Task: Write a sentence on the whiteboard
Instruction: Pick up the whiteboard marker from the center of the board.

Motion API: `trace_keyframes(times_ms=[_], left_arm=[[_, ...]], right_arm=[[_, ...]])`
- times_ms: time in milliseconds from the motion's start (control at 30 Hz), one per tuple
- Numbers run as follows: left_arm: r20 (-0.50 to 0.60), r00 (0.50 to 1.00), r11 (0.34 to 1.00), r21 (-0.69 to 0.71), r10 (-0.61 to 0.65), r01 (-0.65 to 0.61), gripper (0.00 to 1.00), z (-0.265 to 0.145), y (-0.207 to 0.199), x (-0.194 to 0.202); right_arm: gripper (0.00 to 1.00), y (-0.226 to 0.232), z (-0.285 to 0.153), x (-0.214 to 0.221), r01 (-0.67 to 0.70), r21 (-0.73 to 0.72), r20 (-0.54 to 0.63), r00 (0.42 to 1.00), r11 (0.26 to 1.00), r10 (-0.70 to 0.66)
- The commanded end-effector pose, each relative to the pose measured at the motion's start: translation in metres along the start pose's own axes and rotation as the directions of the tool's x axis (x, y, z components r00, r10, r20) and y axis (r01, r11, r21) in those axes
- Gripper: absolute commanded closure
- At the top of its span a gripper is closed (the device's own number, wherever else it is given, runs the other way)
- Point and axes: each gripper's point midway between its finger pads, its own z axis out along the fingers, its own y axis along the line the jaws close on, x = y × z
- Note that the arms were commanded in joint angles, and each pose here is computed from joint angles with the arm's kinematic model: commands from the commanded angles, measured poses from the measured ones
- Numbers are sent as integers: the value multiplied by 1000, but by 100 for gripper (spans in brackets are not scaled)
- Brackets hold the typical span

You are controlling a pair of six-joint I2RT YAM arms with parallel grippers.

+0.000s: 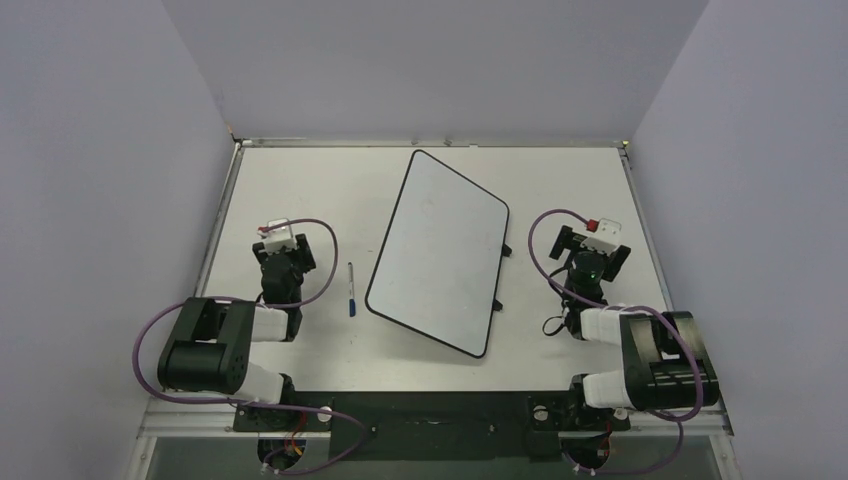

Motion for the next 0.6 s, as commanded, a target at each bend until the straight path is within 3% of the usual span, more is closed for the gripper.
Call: trace_keyframes(times_ms=[0,133,200,233,267,333,400,567], left_arm=[[73,997,1000,9,18,-18,42,0,-8,-30],[2,1000,998,-65,3,-3,41,0,-10,-72],[-24,995,992,-85,-96,94,39,-5,-14,-103],[-39,990,988,-86,-133,129,33,-10,-16,-116],[-24,966,964,-82,-257,255,23,-12,-22,-126],[-115,910,917,-76,-398,391,20,-19,-31,-106],[-175,884,899,-12,-433,438,22,-21,-41,-102],[-286,868,914,-137,-406,382,24,-45,-23,-84]], right_arm=[[0,11,1,-48,31,68,44,998,997,-34],[0,45,-10,-101,67,-3,98,993,998,-67],[0,58,-20,-134,-107,-73,129,985,992,116],[0,58,-24,-153,-194,-84,138,969,977,204],[0,64,-26,-159,-336,-110,114,931,935,347],[0,71,-28,-170,-427,-157,54,897,891,439],[0,69,-25,-176,-462,-137,8,884,876,467],[0,68,-35,-177,-390,-70,-116,917,918,381]])
